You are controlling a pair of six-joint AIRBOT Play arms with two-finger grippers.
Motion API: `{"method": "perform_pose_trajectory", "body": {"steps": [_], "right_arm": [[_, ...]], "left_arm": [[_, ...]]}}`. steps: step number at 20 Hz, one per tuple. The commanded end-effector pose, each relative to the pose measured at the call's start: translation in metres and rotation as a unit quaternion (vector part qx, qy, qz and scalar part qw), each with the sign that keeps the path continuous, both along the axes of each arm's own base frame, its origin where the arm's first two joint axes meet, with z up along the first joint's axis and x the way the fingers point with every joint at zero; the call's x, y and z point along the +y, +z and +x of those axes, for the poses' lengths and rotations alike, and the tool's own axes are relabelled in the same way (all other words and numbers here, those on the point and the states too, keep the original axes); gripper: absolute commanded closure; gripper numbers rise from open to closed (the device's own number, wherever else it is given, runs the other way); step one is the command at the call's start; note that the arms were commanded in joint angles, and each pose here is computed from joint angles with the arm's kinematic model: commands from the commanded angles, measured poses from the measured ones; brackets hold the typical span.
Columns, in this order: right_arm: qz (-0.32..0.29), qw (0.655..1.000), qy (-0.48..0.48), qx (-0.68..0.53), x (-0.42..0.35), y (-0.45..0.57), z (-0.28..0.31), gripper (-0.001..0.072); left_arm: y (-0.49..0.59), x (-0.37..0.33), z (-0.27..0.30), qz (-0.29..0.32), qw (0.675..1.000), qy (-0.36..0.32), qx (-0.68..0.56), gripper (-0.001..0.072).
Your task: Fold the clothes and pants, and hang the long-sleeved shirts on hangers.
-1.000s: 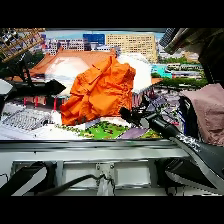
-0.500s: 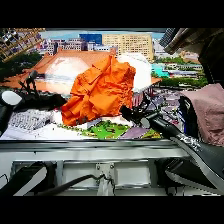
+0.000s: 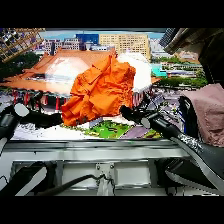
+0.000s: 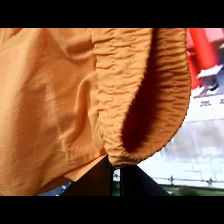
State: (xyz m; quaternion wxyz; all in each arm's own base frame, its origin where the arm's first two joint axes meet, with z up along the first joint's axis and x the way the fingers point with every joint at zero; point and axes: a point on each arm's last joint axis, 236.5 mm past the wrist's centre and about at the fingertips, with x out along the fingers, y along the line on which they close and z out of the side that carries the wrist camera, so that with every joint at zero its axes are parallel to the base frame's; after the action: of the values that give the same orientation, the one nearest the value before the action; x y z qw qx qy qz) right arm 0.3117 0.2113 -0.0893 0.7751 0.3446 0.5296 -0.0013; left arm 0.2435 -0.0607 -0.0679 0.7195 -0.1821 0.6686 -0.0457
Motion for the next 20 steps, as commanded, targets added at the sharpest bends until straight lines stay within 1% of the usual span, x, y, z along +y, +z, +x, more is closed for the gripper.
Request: {"method": "perform_pose_trajectory", "body": {"steps": [1,3,5,10,17,20], "right_arm": [[0.0,1.0,0.001,0.0,0.0,0.0,0.0,0.0689],[0.0,1.0,0.001,0.0,0.0,0.0,0.0,0.0689],[0.0,1.0,0.0,0.0,0.0,0.0,0.0,0.0689],[0.0,1.0,0.0,0.0,0.0,0.0,0.0,0.0689],[0.001,1.0,0.0,0.0,0.0,0.0,0.0,0.0689],[0.001,1.0,0.0,0.0,0.0,0.0,0.0,0.0689]], "left_arm": [[-0.013,0.001,-0.011,0.001,0.999,0.026,0.021,0.0335],[-0.017,0.003,-0.007,0.001,0.999,0.051,0.017,0.0336],[-0.017,0.001,-0.006,-0.003,0.998,0.06,0.018,0.0336],[-0.011,-0.011,0.015,-0.04,0.994,0.101,-0.014,0.0337],[-0.011,-0.011,0.016,-0.044,0.991,0.123,-0.009,0.0337],[-0.012,-0.011,0.014,-0.043,0.992,0.123,-0.004,0.0337]]}}
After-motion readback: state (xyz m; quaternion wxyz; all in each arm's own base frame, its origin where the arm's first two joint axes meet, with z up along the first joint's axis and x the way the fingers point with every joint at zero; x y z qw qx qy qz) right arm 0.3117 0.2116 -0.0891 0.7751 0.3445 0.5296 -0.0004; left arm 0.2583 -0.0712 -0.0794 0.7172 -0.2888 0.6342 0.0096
